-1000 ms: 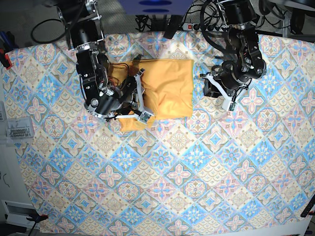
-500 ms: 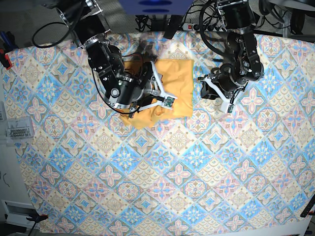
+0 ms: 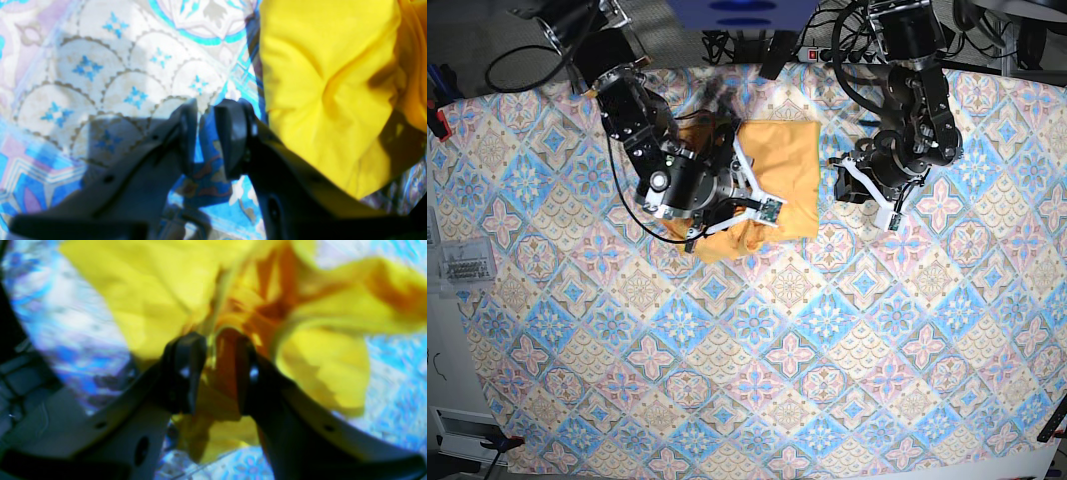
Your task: Fold the T-shirt properly
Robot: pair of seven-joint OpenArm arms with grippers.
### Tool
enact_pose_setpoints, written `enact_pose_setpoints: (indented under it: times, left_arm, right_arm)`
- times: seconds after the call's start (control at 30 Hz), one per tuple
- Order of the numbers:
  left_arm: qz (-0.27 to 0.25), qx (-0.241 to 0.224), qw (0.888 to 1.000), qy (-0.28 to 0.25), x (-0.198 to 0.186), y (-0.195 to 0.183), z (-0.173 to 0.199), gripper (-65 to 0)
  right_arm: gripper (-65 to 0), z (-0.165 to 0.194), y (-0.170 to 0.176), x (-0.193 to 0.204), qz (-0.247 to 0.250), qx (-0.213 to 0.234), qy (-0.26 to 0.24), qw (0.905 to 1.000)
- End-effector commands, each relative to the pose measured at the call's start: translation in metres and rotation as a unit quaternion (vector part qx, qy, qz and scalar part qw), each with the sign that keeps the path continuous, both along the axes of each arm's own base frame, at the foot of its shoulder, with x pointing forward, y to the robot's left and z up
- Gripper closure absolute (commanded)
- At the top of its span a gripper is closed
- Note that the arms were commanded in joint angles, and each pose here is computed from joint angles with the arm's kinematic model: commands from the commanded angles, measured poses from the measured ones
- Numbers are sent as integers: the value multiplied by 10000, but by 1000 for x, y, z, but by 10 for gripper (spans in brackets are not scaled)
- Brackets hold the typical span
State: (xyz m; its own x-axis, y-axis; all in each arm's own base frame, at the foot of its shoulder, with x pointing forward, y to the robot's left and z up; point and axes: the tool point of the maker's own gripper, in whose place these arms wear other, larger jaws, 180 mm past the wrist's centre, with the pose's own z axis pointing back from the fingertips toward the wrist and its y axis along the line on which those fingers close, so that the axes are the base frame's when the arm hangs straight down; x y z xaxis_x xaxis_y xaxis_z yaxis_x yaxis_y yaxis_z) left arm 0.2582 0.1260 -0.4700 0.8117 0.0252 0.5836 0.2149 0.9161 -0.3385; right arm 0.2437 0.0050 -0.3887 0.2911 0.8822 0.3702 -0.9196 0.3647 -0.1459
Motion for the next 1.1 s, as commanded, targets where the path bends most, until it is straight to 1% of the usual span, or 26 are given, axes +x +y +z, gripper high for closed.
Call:
enact_pose_setpoints:
  times: [0.0,0.07,0.13,0.2,0.3,0.47,0.53,0.6,0.67,0.77,0.83,0.93,1.07]
  left_arm:
    - [0,9,9999,-123,7,2,6,-136]
    - [0,9,9999,-123,7,2,6,-136]
    - [-7,8,9999,-123,7,1,6,-136]
    - [-7,8,9999,-123,7,1,6,-136]
    - [-7,8,9999,-123,7,1,6,-136]
    - [-13,-11,9999,-116,6,-1,6,-136]
    - [-13,-11,9999,-116,6,-1,6,-136]
    - [-12,-18,9999,-116,6,-1,6,-136]
    - [-14,-3,9999,-116,6,0,6,-136]
    - [-14,-3,9999,-108,6,0,5,-136]
    - [-15,5,9999,-108,6,1,5,-136]
    - [-15,5,9999,-108,6,1,5,-136]
    - [-15,5,9999,-116,6,1,6,-136]
  right_arm:
    - [-184,9,-14,15,-168,-98,-248,9995]
    - [-183,11,-37,28,-553,-186,-330,9978]
    - [-182,13,-67,38,-1001,-264,-367,9939]
    - [-182,15,-91,45,-1325,-290,-390,9900]
    - [-182,19,-110,49,-1646,-135,-366,9856]
    - [-181,16,-114,50,-1734,-117,-303,9843]
    - [-181,11,-114,53,-1816,89,-303,9829]
    - [-181,0,-118,54,-1939,223,-197,9806]
    - [-180,-18,-120,46,-2031,296,48,9787]
    - [-179,-36,-113,41,-2063,556,227,9767]
    - [-156,-46,-110,37,-2088,704,328,9749]
    - [-113,-59,-108,31,-2114,779,489,9731]
    - [-100,-64,-107,17,-2092,661,641,9735]
